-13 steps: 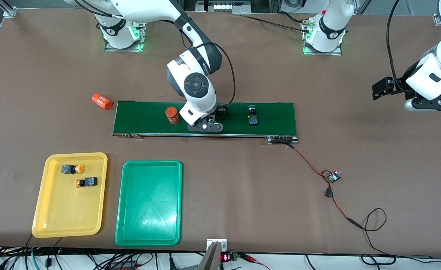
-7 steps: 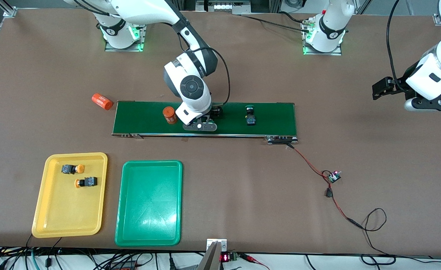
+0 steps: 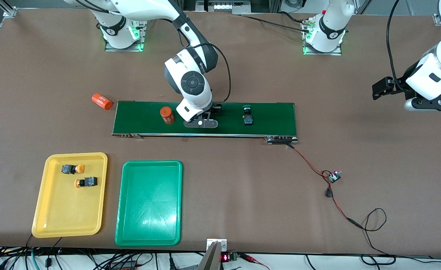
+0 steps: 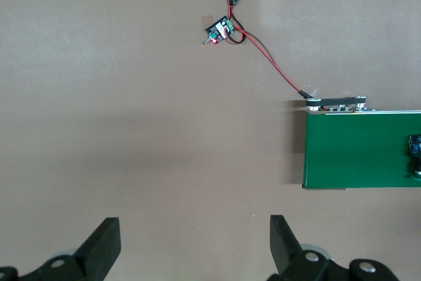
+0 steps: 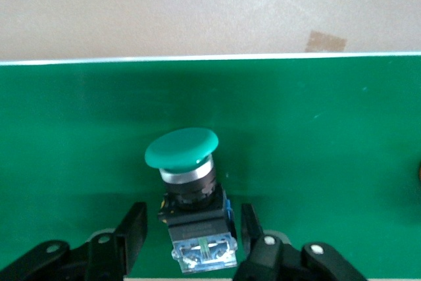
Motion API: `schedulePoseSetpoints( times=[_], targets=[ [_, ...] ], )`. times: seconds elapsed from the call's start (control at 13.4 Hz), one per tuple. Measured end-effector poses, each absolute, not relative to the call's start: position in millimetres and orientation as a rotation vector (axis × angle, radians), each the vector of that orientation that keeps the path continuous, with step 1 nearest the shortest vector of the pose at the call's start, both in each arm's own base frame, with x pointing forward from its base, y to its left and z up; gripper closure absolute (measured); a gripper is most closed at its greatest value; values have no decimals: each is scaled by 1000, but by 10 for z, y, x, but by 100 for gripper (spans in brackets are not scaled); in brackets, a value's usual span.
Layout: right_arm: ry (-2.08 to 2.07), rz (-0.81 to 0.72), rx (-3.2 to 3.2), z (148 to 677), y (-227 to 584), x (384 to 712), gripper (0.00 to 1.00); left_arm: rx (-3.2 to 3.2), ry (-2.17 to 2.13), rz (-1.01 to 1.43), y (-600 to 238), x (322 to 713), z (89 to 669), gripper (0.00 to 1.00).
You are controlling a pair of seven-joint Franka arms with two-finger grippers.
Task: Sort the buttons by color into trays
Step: 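Carry the green button to the green tray with the right gripper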
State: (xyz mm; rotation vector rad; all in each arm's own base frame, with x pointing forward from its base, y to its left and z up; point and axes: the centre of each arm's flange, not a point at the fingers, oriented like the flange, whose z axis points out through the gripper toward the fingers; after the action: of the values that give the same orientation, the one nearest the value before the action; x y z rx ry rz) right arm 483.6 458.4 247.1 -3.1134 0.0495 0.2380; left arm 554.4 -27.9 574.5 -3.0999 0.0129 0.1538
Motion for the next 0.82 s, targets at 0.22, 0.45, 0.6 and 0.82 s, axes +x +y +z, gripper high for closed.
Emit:
schedulePoseSetpoints(
  times=[0.22, 0.45, 0.6, 0.82],
  targets=[
    [53, 250, -3121, 2399, 4549, 4802, 40, -3100, 13, 154, -279, 5544, 5745, 0],
    [58, 245, -3120, 2402, 4536, 4810, 59, -3100, 13, 154, -279, 5544, 5745, 0],
    [66, 216, -3109, 2490, 4521, 4856, 59, -3100, 13, 154, -279, 5544, 5745, 0],
    [148, 89, -3077, 2906, 4288, 5214, 59, -3100, 13, 155, -279, 5543, 5745, 0]
  ],
)
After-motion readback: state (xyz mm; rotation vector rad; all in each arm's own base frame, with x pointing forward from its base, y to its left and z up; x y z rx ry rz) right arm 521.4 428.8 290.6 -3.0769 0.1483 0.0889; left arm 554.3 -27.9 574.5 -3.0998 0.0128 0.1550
